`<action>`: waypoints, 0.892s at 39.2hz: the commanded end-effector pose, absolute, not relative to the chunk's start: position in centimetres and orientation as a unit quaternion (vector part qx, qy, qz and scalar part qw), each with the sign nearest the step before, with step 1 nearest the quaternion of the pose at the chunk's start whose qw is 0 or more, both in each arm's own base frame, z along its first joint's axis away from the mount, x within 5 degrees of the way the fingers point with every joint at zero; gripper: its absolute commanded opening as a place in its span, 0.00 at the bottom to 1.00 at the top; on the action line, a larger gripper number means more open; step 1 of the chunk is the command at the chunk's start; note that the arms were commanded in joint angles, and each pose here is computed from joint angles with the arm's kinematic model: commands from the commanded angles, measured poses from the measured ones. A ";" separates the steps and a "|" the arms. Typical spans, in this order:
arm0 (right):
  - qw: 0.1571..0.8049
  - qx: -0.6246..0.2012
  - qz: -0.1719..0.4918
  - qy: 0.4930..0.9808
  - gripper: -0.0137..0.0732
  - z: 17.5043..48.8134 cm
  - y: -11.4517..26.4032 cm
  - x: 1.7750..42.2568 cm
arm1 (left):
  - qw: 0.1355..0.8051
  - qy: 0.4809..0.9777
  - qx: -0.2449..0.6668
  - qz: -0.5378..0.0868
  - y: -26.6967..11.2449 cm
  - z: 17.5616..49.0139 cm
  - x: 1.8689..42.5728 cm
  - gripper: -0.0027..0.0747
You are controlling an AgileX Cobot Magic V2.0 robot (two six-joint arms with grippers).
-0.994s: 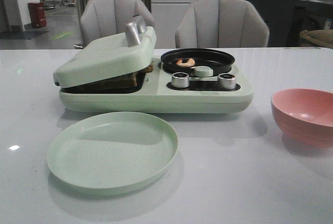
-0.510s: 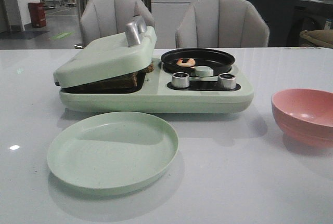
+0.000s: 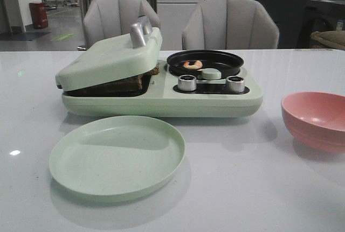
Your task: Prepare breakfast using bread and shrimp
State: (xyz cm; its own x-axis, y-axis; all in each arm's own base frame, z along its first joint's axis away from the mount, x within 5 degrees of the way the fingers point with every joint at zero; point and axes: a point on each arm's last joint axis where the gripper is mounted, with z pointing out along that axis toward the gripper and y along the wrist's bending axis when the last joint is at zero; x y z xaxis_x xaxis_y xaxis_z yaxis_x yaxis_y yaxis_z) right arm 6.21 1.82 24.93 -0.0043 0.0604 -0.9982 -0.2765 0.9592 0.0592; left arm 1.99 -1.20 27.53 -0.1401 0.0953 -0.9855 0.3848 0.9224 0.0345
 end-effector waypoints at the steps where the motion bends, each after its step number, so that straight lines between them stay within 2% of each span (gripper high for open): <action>1: 0.740 -0.070 0.119 0.658 0.31 26.6 1.7 6.1 | 0.669 0.717 0.148 -0.128 -1.2 29.1 2.0 0.18; 15: 0.740 -0.070 0.119 0.658 0.31 26.6 1.7 6.1 | 0.669 0.717 0.148 -0.128 -1.2 29.1 2.0 0.18; 20: 0.740 -0.070 0.119 0.658 0.31 26.6 1.7 6.1 | 0.696 0.697 0.155 -0.079 -0.9 29.0 2.5 0.18; 26: 0.740 -0.070 0.119 0.658 0.31 26.6 1.7 6.1 | 0.748 0.654 0.104 -0.044 -0.8 28.4 3.5 0.18; 35: 0.740 -0.070 0.119 0.658 0.31 26.6 1.7 6.1 | 0.738 0.674 -0.010 -0.029 -0.1 25.2 4.8 0.18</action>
